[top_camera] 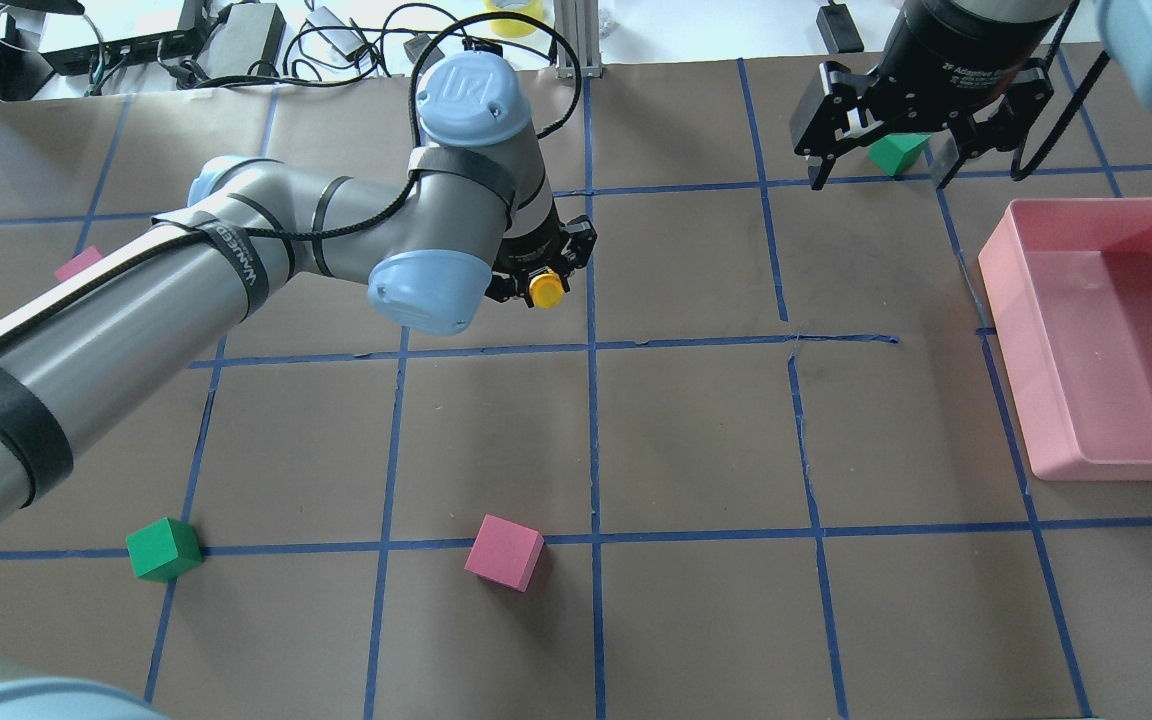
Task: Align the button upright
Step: 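Rotate the switch cap-up and lower it onto the table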
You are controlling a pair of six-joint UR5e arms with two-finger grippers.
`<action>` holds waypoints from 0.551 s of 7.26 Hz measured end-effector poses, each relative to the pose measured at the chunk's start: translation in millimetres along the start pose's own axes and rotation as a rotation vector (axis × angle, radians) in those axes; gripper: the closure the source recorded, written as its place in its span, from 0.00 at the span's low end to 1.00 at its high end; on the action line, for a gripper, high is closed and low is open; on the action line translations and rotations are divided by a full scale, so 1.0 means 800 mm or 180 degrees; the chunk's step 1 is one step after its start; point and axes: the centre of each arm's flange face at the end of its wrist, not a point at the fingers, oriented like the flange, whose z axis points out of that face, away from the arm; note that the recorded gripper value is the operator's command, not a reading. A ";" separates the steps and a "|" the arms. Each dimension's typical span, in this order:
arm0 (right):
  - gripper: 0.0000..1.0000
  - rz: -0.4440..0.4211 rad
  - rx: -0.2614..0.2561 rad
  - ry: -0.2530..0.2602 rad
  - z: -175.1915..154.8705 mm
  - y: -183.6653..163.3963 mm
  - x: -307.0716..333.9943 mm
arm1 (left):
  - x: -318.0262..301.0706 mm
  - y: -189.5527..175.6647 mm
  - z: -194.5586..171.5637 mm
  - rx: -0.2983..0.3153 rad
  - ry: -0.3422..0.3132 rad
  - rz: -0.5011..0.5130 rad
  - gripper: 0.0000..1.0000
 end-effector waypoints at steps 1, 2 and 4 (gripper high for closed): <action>0.00 0.0000 0.0000 0.0001 0.000 0.000 0.000 | -0.005 -0.018 0.009 -0.0325 0.0188 -0.0519 1.00; 0.00 0.0000 -0.0001 0.0001 0.000 0.000 0.000 | -0.015 -0.040 0.025 -0.0647 0.0345 -0.0996 1.00; 0.00 0.0000 -0.0002 0.0005 0.000 0.000 0.000 | -0.028 -0.066 0.062 -0.1121 0.0513 -0.1506 1.00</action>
